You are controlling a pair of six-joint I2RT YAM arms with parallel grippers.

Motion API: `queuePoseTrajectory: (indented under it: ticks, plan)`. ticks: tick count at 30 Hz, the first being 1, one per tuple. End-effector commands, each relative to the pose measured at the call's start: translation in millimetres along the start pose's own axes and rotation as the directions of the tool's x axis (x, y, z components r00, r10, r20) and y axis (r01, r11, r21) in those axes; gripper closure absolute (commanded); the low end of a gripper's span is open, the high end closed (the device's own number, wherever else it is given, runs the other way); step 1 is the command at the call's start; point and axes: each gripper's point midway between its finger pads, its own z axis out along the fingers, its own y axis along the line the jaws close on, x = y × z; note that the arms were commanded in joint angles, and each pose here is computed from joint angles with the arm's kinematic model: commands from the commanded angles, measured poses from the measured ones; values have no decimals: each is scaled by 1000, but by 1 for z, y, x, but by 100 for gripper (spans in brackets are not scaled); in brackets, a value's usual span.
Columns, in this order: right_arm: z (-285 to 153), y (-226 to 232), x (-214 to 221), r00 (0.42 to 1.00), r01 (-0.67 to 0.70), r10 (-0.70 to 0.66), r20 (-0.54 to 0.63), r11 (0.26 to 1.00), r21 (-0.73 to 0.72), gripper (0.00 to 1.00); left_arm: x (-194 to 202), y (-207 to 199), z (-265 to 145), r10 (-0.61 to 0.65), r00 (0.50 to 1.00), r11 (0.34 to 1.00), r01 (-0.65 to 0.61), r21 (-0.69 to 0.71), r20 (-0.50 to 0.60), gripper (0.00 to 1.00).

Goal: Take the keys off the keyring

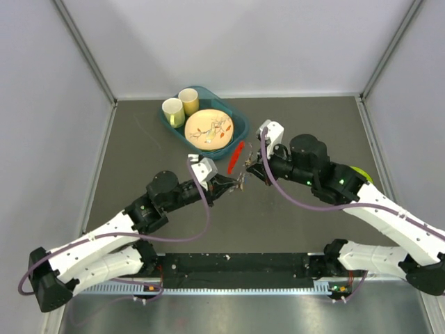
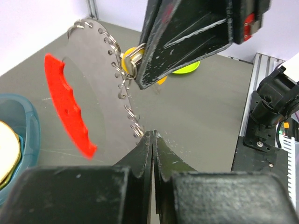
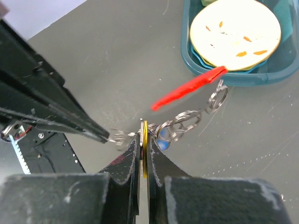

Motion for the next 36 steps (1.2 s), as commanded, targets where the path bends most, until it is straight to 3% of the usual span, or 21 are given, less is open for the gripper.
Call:
queuePoseTrajectory:
  ticks: [1,3,9,24,36]
  plan:
    - [-21,13,-30,987,101,-91,130,992,-71,100,-29,0,3,4,999,1000,-4,-3,33,93]
    - [-24,16,-30,984,122,-109,139,988,-91,100,-32,-4,2,10,999,1000,-11,19,39,81]
    - [-32,25,-35,975,172,-149,165,976,-135,100,-55,-16,-2,41,997,996,-46,80,62,71]
    - [-38,38,-42,975,162,-125,185,966,-202,100,-58,-25,17,108,993,978,-116,176,56,67]
    - [-40,44,-43,979,128,-86,183,964,-233,100,-62,-17,19,134,985,981,-147,125,105,68]
